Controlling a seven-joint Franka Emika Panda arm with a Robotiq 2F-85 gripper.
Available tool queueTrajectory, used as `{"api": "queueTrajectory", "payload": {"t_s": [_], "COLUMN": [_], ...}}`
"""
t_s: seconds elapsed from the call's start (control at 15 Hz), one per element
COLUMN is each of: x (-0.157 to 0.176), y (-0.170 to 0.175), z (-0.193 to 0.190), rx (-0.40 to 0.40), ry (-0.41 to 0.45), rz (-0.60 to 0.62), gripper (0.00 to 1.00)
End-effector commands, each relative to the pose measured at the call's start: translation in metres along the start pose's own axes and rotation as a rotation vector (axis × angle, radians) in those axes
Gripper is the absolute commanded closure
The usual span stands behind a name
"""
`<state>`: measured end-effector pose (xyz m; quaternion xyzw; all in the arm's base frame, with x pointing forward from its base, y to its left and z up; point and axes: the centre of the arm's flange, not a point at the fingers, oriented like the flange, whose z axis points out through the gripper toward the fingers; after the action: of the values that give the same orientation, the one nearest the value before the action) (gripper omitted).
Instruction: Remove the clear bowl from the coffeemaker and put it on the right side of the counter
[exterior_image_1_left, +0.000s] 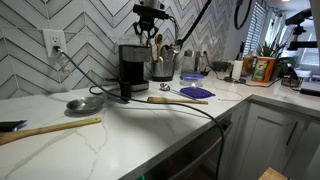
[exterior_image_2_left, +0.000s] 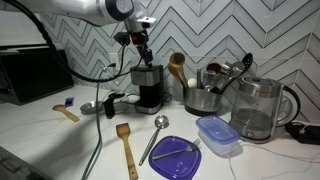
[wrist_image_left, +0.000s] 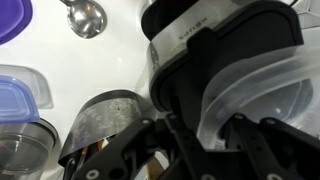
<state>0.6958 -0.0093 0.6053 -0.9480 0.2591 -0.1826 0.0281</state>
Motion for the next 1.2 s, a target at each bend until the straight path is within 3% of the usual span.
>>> {"api": "queueTrajectory", "payload": {"t_s": [0.0, 0.13, 0.4, 0.67, 0.87, 1.13], "x": [0.002, 0.000, -0.008, -0.033, -0.062, -0.091], "y": [-0.003, -0.004, -0.011, -0.007, 0.021, 0.079], "z": [-0.004, -0.008, -0.029, -0.077, -0.118, -0.175], "rx": [-0.049, -0.054, -0.047, -0.074, -0.085, -0.095], "ry": [-0.019, -0.030, -0.063, -0.111, -0.143, -0.093], "rz": [0.004, -0.003, -0.016, -0.042, -0.050, 0.058], "gripper": [0.93, 1.00, 0.98, 0.98, 0.98, 0.98]}}
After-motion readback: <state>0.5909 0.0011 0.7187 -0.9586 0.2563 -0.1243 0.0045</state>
